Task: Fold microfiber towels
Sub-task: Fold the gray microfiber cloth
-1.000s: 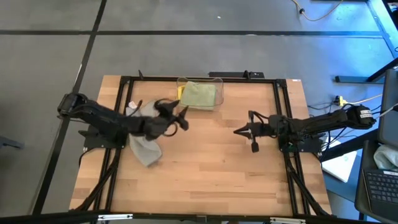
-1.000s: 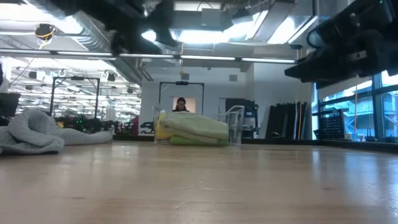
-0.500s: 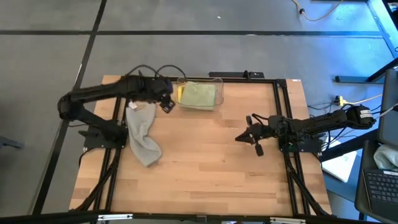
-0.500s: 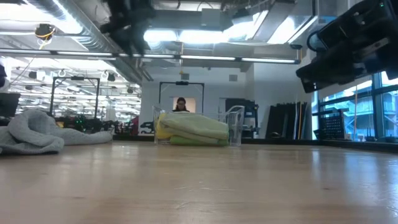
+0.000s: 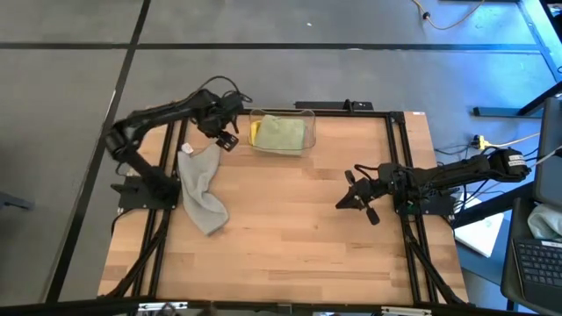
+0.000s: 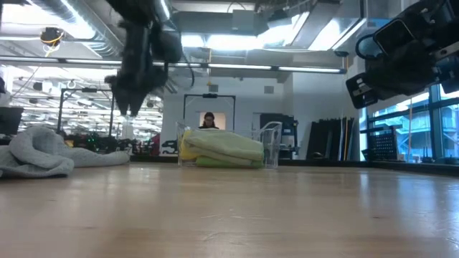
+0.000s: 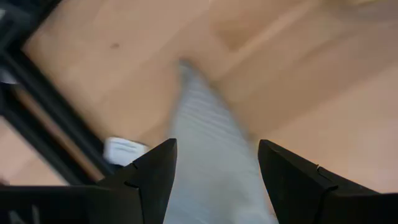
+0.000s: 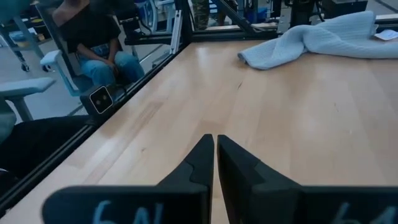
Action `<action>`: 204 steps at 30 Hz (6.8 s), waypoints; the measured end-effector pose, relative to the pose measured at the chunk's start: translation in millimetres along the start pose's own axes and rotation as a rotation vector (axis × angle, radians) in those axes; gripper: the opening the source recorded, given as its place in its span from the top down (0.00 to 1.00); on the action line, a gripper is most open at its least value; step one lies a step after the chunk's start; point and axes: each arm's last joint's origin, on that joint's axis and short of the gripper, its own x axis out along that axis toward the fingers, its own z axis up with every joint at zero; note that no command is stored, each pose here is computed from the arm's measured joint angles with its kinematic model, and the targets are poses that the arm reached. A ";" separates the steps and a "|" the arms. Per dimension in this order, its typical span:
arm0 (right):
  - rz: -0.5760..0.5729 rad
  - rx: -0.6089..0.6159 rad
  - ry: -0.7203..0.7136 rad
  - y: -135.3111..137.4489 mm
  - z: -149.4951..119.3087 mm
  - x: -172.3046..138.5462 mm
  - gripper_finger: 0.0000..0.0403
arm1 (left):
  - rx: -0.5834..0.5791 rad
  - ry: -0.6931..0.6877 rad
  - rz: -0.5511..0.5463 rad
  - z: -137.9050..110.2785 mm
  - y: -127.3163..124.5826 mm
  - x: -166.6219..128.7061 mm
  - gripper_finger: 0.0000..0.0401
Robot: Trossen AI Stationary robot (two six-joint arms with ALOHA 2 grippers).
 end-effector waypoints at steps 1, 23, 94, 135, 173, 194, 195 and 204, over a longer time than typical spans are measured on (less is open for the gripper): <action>0.000 -0.008 0.001 -0.1 -0.2 0.1 0.94 | 0.009 0.023 0.028 6.1 3.6 9.5 0.45; -0.005 -0.009 0.092 -0.9 -9.7 0.5 0.94 | 0.059 0.200 -0.188 50.1 49.9 107.7 0.45; 0.183 -0.150 -0.329 52.6 78.0 41.6 0.43 | 0.686 -0.583 -0.701 -149.2 -157.9 -224.0 1.00; 0.112 -0.199 -0.325 8.8 101.3 125.6 0.41 | 0.827 -0.644 -0.923 -135.8 -221.5 -216.2 1.00; 0.209 -0.191 -0.199 10.0 59.6 153.1 0.56 | 0.860 -0.811 -0.781 -127.4 -216.1 -218.4 1.00; 0.192 -0.180 -0.039 -9.8 22.1 166.1 0.82 | 0.887 -0.840 -0.781 -129.0 -211.3 -222.8 1.00; 0.192 -0.177 -0.019 -10.2 19.3 166.6 0.82 | 0.883 -0.845 -0.780 -129.3 -210.0 -223.8 1.00; 0.185 -0.216 0.014 -16.8 15.9 165.2 0.89 | 0.889 -0.816 -0.746 -134.1 -207.4 -221.5 1.00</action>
